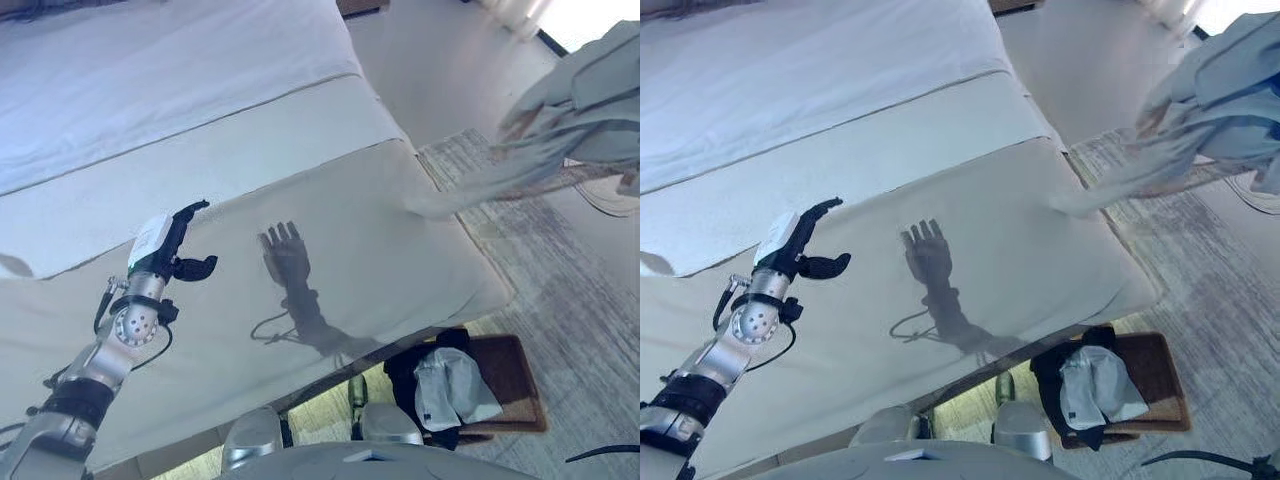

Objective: Pick up the clothes from the bed and place them into the basket

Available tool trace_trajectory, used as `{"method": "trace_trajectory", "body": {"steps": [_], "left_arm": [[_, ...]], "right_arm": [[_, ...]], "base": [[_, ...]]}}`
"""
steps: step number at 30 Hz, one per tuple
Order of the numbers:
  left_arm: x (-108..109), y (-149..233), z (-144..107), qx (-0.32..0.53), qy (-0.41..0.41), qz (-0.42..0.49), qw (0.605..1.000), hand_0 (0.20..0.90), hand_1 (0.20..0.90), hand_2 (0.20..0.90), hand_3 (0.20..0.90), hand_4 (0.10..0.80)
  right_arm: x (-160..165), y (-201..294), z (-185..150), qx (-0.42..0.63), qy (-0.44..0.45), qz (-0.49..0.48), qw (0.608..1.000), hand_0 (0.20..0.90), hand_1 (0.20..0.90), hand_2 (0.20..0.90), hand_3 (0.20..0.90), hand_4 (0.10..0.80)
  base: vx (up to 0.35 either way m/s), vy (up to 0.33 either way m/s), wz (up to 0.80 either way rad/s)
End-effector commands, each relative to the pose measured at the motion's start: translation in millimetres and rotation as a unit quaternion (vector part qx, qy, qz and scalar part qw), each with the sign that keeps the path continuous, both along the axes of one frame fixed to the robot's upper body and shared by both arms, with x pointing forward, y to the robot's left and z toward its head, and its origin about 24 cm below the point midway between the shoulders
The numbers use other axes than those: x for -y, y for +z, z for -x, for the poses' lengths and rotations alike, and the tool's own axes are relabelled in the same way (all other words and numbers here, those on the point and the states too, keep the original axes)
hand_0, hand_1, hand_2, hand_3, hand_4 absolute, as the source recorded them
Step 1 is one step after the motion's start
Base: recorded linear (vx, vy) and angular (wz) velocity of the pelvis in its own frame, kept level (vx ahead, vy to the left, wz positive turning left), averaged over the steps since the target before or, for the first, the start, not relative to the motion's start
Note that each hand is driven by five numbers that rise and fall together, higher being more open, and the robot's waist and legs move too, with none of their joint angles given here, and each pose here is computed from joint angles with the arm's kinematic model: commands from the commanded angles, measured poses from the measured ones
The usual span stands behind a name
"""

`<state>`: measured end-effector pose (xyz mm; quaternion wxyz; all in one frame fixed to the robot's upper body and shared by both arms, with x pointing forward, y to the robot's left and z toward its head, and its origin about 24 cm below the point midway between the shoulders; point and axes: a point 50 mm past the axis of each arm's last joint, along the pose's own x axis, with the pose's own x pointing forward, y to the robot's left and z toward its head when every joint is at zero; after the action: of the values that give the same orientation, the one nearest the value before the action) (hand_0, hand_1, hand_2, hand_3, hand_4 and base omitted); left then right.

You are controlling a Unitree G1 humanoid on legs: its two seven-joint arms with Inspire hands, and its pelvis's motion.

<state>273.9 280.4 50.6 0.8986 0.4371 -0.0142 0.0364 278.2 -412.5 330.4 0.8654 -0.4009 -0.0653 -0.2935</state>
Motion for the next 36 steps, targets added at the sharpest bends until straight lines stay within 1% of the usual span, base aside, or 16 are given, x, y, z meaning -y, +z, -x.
{"method": "trace_trajectory", "body": {"steps": [1,11,18,28,31,36], "left_arm": [[-8.5,-2.2,9.9,0.006,-0.001,-0.005,1.0,0.9,0.9,0.9,0.9,0.8],[-10.4,-7.7,9.4,-0.002,0.004,0.002,1.0,0.9,0.9,0.9,0.9,0.8],[-6.6,-7.9,4.2,-0.004,-0.001,0.004,1.0,0.9,0.9,0.9,0.9,0.8],[-2.5,-6.5,-1.7,-0.008,-0.005,0.007,1.0,0.9,0.9,0.9,0.9,0.8],[0.4,-7.3,-3.0,-0.015,-0.012,0.008,1.0,0.9,0.9,0.9,0.9,0.8],[4.5,-5.4,-5.9,-0.021,-0.019,0.009,1.0,0.9,0.9,0.9,0.9,0.8]], "right_arm": [[-3.2,51.4,36.0,0.091,-0.007,0.08,0.993,0.3,0.3,0.3,0.2,0.1],[21.6,23.4,67.2,0.066,-0.039,0.077,0.994,0.3,0.3,0.3,0.2,0.1],[35.5,-11.8,79.7,0.036,-0.043,0.042,0.998,0.3,0.3,0.3,0.2,0.1],[35.9,-85.6,69.0,-0.018,-0.027,-0.034,0.999,0.3,0.3,0.3,0.2,0.1],[35.3,-111.2,67.1,-0.056,-0.02,-0.055,0.997,0.3,0.3,0.3,0.2,0.1],[30.4,-140.0,60.7,-0.104,-0.006,-0.074,0.992,0.3,0.3,0.3,0.2,0.1]], "base": [[-0.038,-0.002,-0.55],[-0.009,-0.006,-0.31],[-0.024,-0.015,-0.28],[-0.011,-0.01,-0.09],[-0.01,-0.007,0.0],[-0.007,-0.005,0.0]]}}
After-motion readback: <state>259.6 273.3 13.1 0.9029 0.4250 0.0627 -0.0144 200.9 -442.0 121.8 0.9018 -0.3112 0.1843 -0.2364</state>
